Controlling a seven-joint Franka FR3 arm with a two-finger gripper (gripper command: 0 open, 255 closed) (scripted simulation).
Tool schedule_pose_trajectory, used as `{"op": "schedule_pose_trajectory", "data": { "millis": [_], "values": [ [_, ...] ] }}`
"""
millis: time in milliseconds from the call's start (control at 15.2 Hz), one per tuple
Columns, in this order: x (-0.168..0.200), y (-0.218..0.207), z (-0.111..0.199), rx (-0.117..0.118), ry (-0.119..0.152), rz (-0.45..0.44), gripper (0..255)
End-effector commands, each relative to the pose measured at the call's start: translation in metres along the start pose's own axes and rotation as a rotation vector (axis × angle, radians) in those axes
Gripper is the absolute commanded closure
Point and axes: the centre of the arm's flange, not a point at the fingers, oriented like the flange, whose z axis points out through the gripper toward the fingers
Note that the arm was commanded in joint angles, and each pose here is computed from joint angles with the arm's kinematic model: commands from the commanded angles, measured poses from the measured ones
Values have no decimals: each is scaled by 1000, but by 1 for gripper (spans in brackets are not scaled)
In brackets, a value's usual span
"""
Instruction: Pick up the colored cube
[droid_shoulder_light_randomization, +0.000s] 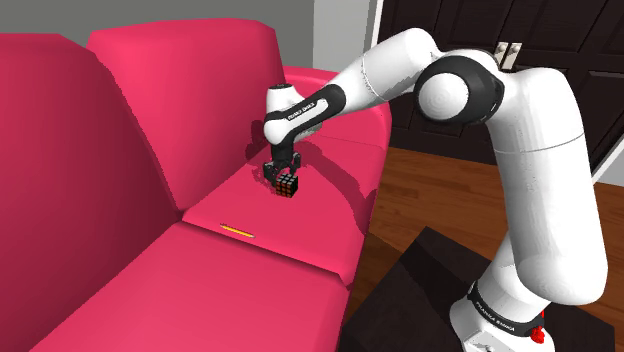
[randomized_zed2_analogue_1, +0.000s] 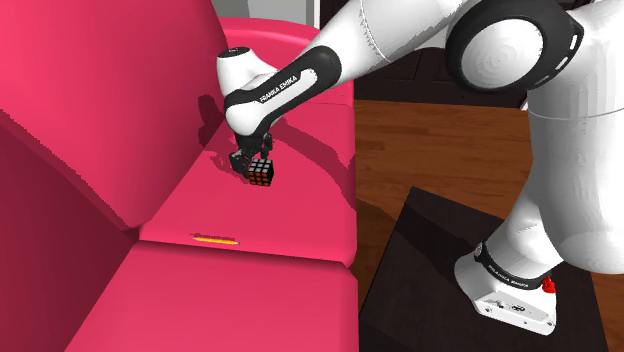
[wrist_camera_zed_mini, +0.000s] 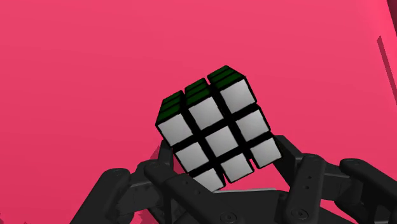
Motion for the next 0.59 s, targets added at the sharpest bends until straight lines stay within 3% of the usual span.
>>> {"op": "schedule_pose_trajectory", "data": {
  "millis": [0, 528],
  "values": [
    [0, 1, -11, 0, 0, 0, 255],
    [1, 0, -43, 0, 0, 0, 255]
  ]
}}
